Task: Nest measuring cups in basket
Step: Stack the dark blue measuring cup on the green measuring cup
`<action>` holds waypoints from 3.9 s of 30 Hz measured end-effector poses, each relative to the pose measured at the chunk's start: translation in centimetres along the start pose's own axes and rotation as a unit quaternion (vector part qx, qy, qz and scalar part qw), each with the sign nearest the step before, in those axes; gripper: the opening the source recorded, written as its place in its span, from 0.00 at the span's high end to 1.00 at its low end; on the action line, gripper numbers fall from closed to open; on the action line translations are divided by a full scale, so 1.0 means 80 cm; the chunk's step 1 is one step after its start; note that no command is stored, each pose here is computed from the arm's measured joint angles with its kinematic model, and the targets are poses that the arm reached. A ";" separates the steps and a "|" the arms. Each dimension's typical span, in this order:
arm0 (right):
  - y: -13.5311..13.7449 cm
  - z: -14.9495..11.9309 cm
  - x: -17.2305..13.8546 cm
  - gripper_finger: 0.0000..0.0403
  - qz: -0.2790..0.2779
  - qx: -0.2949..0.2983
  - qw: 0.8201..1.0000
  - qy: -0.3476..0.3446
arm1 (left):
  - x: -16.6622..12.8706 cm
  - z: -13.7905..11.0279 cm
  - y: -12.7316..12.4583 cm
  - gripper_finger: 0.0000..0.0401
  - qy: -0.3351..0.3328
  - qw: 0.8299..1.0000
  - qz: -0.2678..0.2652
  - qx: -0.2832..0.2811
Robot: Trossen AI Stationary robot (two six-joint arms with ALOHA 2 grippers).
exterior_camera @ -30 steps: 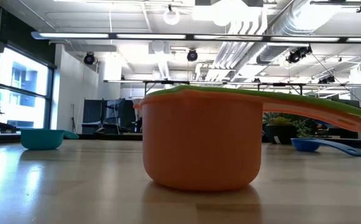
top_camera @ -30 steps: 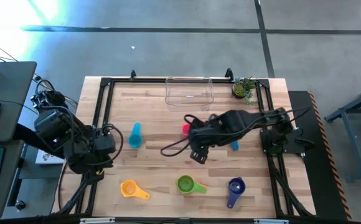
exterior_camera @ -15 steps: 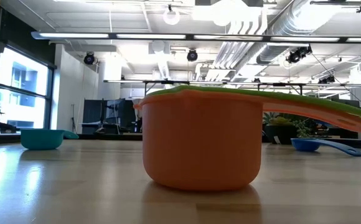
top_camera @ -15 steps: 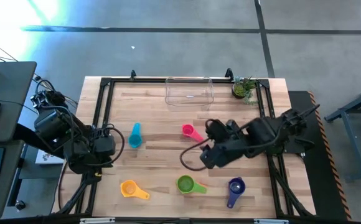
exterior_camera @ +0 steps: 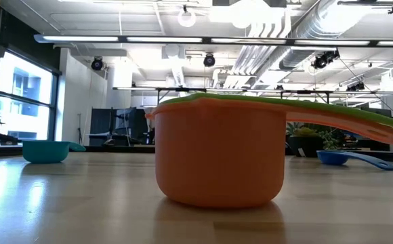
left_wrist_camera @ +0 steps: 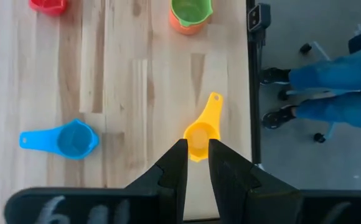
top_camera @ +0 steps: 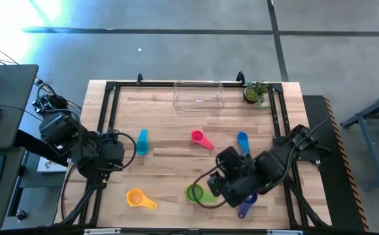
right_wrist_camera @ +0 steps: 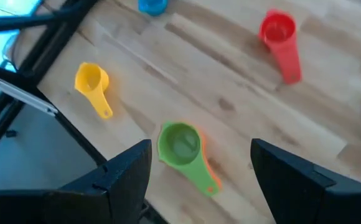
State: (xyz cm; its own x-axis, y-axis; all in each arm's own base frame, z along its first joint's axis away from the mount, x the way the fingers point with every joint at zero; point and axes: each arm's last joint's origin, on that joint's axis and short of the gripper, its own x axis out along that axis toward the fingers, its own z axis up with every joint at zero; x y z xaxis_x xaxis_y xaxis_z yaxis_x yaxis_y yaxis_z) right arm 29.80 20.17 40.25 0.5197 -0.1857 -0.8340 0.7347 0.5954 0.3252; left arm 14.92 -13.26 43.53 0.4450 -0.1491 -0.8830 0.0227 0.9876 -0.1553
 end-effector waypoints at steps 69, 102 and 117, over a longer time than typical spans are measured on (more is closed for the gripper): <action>-0.067 -0.111 0.084 0.34 -0.211 0.043 0.970 0.112 | 0.005 0.020 0.026 0.86 -0.018 0.999 0.038 -0.009; -0.095 -0.154 0.152 0.34 -0.165 0.210 0.946 0.185 | 0.005 0.020 0.027 0.86 -0.025 0.999 0.048 -0.008; -0.095 -0.175 0.186 0.34 -0.219 0.208 0.932 0.202 | 0.005 0.020 0.027 0.86 -0.025 0.998 0.049 -0.003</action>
State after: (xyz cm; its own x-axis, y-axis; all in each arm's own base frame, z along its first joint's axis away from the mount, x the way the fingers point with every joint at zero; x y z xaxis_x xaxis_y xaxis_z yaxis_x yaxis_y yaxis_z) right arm 25.83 23.78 19.16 -0.0135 0.0195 -0.9997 0.9867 0.1623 -0.0102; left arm 16.61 -11.14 43.57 0.4894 -0.0492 -0.8707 -0.0281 0.9970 -0.0722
